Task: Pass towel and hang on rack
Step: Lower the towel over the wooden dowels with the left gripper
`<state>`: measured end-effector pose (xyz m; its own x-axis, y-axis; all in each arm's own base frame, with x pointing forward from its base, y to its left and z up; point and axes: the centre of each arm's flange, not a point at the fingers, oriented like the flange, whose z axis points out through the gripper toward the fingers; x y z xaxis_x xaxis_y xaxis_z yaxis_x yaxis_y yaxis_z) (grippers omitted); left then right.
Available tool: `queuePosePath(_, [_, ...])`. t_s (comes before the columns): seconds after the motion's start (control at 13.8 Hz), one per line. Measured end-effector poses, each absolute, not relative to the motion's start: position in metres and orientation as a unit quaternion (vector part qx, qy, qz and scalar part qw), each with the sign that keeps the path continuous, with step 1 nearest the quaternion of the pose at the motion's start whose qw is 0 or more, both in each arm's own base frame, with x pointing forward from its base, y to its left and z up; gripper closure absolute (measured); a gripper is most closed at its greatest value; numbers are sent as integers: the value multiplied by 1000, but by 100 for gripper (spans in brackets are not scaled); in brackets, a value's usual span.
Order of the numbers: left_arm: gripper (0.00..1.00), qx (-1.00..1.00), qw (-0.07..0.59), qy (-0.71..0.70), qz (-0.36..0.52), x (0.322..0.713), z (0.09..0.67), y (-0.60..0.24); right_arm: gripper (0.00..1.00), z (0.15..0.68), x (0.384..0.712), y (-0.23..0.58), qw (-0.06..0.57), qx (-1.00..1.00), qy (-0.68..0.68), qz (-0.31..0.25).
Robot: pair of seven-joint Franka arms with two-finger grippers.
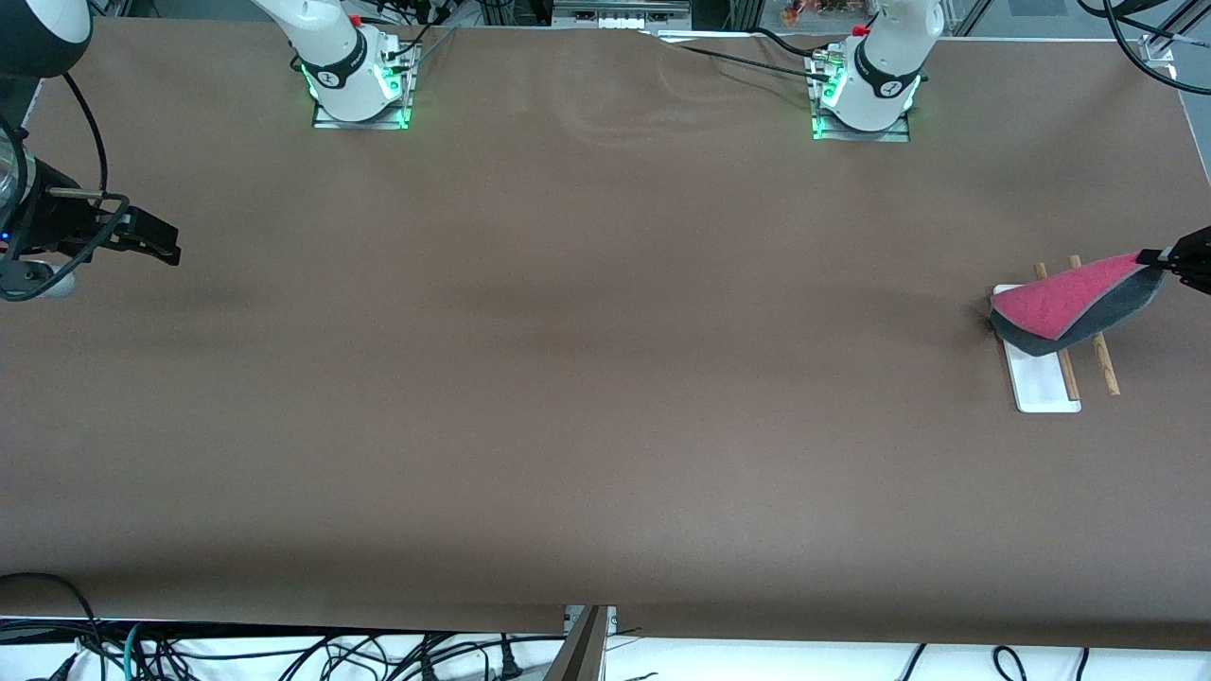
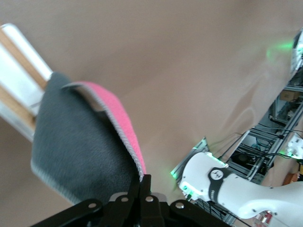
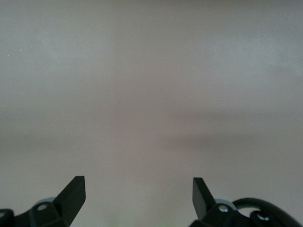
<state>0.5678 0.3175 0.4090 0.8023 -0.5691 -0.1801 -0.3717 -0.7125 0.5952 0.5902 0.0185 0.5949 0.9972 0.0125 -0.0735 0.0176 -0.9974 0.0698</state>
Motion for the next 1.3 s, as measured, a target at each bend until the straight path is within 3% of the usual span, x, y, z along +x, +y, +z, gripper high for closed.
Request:
queuePosePath(0.43, [98, 931, 241, -222, -160, 544, 370, 394, 0, 593, 592, 22, 35, 999, 13, -37])
queuePosePath(1.01, [98, 937, 237, -210, -147, 525, 257, 454, 0, 592, 593, 24, 35, 999, 14, -36])
queuePosePath(1.3, [63, 940, 242, -202, -134, 521, 243, 461, 0, 592, 593, 23, 33, 999, 13, -36])
